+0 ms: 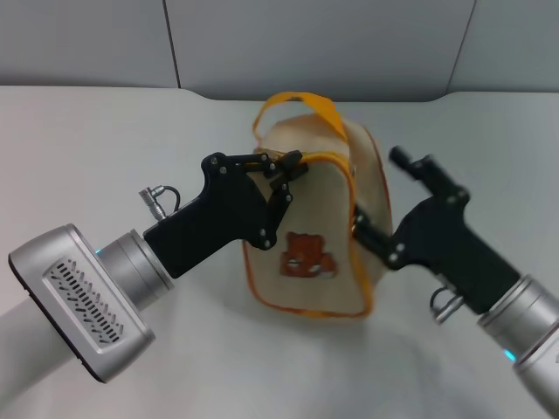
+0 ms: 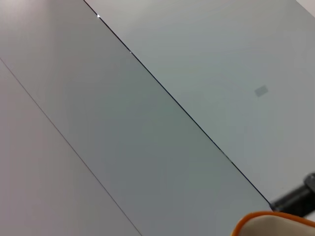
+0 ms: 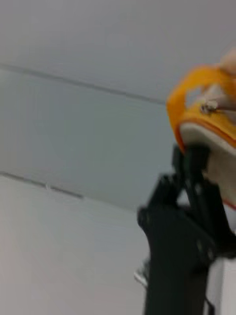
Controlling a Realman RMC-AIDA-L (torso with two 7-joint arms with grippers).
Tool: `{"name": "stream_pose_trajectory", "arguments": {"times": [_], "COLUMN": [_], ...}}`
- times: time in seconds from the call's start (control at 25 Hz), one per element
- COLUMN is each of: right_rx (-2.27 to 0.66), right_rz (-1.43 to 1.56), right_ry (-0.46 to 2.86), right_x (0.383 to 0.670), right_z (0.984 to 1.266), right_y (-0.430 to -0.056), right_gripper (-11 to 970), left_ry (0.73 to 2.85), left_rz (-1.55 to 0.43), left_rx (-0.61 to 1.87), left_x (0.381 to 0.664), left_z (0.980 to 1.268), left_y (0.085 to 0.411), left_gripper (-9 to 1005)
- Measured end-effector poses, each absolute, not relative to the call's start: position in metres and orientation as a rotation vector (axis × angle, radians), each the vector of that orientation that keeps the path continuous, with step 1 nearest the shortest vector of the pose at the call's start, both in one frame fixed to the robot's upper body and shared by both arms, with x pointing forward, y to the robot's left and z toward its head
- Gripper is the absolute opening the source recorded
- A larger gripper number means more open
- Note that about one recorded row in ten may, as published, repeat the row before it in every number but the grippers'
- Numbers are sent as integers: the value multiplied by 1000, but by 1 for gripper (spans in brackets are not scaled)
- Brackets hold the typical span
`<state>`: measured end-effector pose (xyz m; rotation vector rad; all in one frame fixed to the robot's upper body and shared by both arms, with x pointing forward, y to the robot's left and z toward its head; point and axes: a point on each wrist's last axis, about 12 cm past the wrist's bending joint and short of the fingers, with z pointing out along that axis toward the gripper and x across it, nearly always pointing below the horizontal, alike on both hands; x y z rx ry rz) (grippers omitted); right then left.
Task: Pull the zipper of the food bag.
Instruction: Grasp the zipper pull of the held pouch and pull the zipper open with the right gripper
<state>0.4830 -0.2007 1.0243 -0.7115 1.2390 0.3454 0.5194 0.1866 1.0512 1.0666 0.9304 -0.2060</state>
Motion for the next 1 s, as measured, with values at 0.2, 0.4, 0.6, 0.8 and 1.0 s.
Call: {"name": "stream_pose_trajectory", "arguments": {"times": [0.2, 0.4, 0.6, 0.8, 1.0], "right_rx": [-732, -702, -717, -736, -734], "right_rz": [339, 314, 304, 251, 243], "right_ry": [1257, 1211, 1198, 1168, 1161], "right_x": [478, 471, 473, 477, 482], "right_z": [1019, 1023, 1024, 1027, 1030], "right_y": [-204, -215, -211, -201, -197], "right_gripper": [770, 750, 719, 687, 656], "left_ry": [930, 929, 929, 927, 926], "left_rz": [-206, -205, -205, -206, -208], "left_rx": [1067, 1068, 1068, 1069, 1070], "left_x": [519, 520, 519, 520, 520], "left_z": [1051, 1051, 1051, 1051, 1052], "left_y": [186, 186, 186, 186, 186], "left_gripper": [57, 57, 55, 53, 52]}}
